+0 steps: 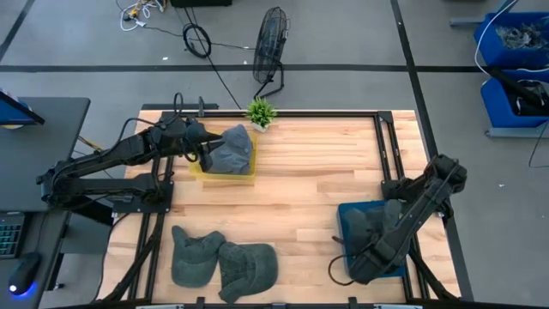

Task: Pick & Place hat
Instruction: Put the right black cap into the blue bin

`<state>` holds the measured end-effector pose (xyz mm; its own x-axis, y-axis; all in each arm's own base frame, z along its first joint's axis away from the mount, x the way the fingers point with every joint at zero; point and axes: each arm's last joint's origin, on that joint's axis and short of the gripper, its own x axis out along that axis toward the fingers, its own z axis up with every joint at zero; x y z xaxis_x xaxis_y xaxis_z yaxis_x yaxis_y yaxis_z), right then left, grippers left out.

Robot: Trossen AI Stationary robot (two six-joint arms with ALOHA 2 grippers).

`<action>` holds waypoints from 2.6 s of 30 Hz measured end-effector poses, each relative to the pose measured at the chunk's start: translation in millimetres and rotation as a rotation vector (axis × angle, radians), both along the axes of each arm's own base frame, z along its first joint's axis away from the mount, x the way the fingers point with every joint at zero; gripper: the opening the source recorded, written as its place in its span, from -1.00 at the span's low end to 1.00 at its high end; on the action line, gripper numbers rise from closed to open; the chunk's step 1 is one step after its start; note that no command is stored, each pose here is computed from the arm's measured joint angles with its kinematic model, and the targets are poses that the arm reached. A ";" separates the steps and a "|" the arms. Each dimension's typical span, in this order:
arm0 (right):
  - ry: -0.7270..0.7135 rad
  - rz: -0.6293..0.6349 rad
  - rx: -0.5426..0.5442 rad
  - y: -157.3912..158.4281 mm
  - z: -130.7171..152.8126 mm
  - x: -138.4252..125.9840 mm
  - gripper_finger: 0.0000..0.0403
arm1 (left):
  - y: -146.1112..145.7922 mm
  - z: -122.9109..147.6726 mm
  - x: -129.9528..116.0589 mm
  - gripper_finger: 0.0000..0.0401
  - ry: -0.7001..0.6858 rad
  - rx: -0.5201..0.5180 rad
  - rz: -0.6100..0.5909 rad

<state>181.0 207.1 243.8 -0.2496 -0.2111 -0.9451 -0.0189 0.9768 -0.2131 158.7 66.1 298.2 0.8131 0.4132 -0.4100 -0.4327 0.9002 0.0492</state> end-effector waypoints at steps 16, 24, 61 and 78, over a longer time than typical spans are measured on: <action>-0.132 -0.102 0.164 15.7 -46.1 0.6 -0.86 | -0.1 -0.5 -0.2 -0.51 -0.008 -0.028 0.013; -0.108 -0.096 0.196 1.0 -45.6 16.5 -0.83 | 0.0 -0.2 -0.1 -0.51 -0.011 -0.027 0.013; -0.226 -0.368 0.341 -24.2 -41.0 62.0 -0.67 | -0.1 -0.6 -0.2 -0.51 -0.006 -0.026 0.012; -0.283 -0.356 0.460 -22.5 -34.9 71.2 -0.81 | -0.1 -0.6 -0.2 -0.51 -0.006 -0.027 0.012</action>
